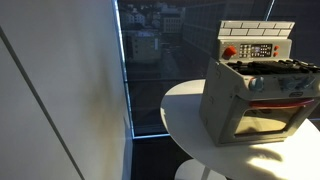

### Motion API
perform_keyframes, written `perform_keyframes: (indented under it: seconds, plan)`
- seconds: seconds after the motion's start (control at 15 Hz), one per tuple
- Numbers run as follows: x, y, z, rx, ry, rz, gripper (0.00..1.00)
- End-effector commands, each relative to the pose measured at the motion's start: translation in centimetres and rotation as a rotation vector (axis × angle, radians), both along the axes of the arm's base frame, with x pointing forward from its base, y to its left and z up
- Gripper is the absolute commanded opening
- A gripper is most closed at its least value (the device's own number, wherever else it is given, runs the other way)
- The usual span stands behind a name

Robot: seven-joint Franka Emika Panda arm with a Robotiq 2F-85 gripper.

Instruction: Push the top right button on the toy stove

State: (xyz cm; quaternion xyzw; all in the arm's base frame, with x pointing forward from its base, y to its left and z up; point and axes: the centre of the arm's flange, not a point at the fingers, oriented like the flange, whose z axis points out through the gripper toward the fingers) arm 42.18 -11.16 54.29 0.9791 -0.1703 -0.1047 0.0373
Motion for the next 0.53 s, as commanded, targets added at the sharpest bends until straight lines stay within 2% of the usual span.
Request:
perform_keyframes:
  seconds: [0.0, 0.47]
  plan:
    - [-2.4, -0.1, 0.6, 0.0, -0.025, 0.043, 1.0]
    - [-2.0, 0.1, 0.6, 0.01, -0.018, 0.025, 1.0]
